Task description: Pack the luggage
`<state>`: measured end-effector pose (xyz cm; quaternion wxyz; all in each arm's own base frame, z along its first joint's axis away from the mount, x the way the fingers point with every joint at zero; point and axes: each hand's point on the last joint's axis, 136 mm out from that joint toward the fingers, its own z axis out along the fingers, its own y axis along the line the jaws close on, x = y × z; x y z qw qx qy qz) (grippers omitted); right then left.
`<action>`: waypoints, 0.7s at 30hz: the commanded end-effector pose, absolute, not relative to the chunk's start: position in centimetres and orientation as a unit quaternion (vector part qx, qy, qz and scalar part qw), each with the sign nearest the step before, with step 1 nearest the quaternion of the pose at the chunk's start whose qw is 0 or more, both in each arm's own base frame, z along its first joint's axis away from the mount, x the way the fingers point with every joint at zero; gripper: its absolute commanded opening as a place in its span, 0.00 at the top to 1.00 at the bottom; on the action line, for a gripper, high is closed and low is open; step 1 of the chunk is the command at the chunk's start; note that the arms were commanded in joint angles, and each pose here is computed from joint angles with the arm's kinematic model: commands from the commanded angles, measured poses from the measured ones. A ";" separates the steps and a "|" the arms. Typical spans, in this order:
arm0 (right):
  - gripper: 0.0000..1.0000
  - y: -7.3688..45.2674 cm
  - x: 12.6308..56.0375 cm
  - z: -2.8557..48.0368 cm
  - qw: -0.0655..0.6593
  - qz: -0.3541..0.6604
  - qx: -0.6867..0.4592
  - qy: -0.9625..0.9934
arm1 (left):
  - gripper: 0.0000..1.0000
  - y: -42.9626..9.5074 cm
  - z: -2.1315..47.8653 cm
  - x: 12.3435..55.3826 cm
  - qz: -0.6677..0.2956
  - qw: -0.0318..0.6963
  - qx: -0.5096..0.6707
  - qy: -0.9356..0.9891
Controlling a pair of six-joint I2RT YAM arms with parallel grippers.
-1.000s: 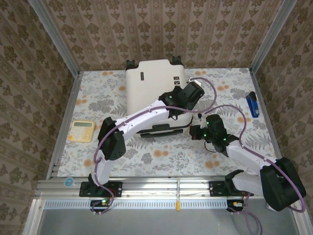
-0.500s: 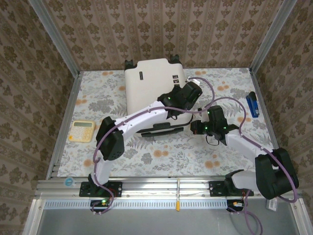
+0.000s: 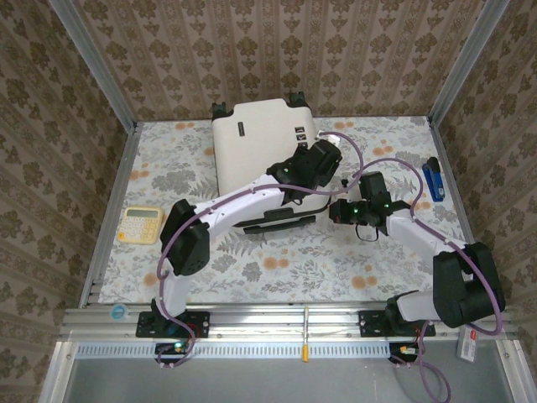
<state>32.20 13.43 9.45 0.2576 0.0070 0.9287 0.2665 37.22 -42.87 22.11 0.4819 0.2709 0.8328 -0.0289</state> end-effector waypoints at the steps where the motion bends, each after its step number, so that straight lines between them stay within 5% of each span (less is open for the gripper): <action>1: 1.00 7.7 38.4 13.6 0.379 0.183 0.073 0.904 | 0.29 -33.1 6.3 31.0 0.144 0.197 0.408 0.880; 21: 1.00 7.3 41.0 14.1 0.374 0.251 0.114 0.885 | 0.30 -33.2 5.5 30.1 0.115 0.189 0.406 0.887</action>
